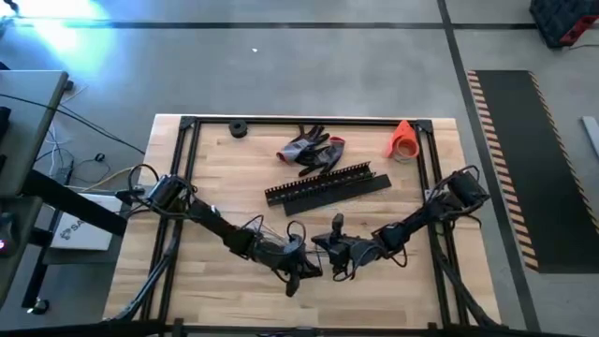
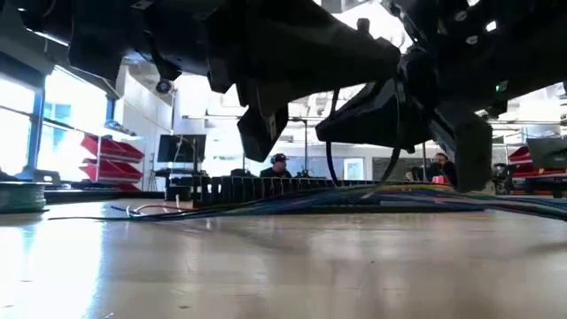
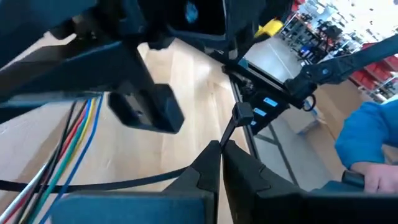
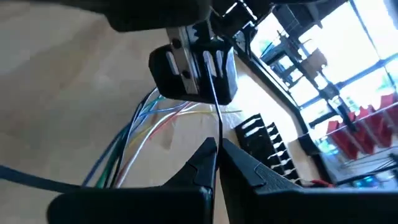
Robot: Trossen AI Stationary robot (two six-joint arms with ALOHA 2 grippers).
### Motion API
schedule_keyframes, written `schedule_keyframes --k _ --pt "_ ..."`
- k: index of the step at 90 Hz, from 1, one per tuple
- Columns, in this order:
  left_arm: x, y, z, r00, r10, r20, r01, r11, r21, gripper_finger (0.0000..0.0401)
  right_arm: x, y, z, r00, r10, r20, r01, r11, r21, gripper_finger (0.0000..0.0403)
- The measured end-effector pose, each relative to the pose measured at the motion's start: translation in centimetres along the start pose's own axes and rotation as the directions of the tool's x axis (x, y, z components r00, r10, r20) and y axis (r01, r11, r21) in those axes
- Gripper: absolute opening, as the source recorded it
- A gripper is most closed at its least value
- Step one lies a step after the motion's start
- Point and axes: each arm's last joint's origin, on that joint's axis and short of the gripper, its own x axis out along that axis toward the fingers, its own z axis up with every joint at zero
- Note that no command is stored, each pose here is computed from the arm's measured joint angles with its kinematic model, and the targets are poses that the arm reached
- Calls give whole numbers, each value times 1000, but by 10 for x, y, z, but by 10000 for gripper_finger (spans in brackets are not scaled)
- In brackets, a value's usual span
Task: Ziptie cables
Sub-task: Wrap the cables using a black zip tie
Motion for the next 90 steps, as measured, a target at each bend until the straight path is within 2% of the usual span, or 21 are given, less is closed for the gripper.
schedule_keyframes --k 12,57,90 --pt "0 1 2 1000 -15 1 15 1000 -4 0 2 6 6 1000 14 18 -13 998 -55 0" --pt "0 -3 -1 998 -59 -28 58 998 -30 0 -7 13 16 998 -11 69 19 994 -104 0" --pt "-7 7 -11 999 -20 -41 17 997 -77 0 -7 13 16 998 -14 65 21 994 -105 0"
